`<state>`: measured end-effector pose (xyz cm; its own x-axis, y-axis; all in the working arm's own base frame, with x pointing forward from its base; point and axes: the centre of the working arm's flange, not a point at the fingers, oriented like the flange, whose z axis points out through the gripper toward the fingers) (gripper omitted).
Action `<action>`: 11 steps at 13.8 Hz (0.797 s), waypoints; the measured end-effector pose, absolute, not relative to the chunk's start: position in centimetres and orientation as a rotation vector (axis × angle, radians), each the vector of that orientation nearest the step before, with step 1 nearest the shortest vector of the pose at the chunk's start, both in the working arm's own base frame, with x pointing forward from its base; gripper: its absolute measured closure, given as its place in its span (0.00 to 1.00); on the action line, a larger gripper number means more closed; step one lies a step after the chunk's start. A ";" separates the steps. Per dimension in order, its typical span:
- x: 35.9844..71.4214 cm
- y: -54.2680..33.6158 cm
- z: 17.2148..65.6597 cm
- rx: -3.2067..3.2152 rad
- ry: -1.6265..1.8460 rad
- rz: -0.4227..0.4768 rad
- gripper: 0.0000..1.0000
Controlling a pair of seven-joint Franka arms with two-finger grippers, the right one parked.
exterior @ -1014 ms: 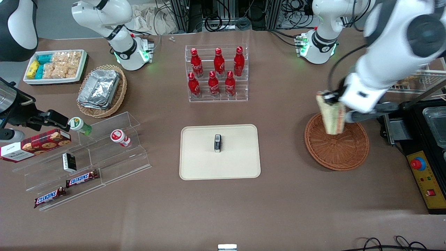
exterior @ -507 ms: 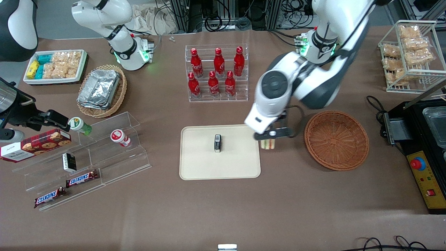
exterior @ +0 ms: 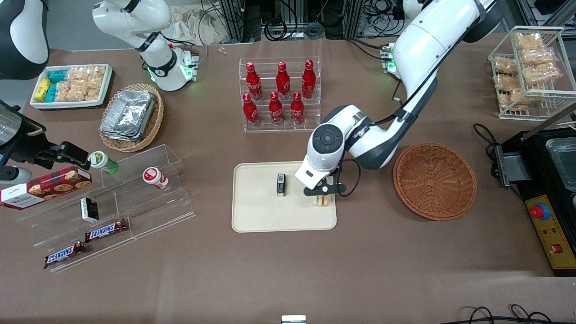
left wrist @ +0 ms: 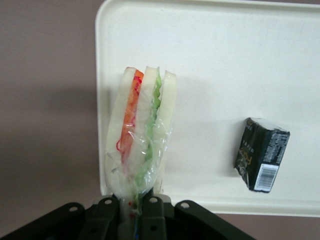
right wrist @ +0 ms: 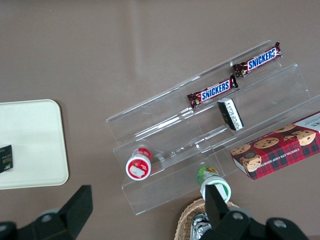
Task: Place sandwich from basket to tray
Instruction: 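Carry the sandwich over the cream tray beside the black box, then lower the sandwich onto the tray and open the left gripper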
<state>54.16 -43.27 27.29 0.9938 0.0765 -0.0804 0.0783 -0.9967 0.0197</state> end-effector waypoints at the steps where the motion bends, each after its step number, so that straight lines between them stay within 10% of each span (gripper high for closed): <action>1: 54.1 -43.5 26.5 3.104 0.114 -0.116 0.84; 9: 54.4 -42.4 23.8 3.123 0.130 -0.139 0.85; 11: 54.6 -42.1 23.8 3.123 0.155 -0.139 0.67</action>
<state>54.57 -42.11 23.75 0.9912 0.0984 -0.0890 0.0994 -0.9950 0.0072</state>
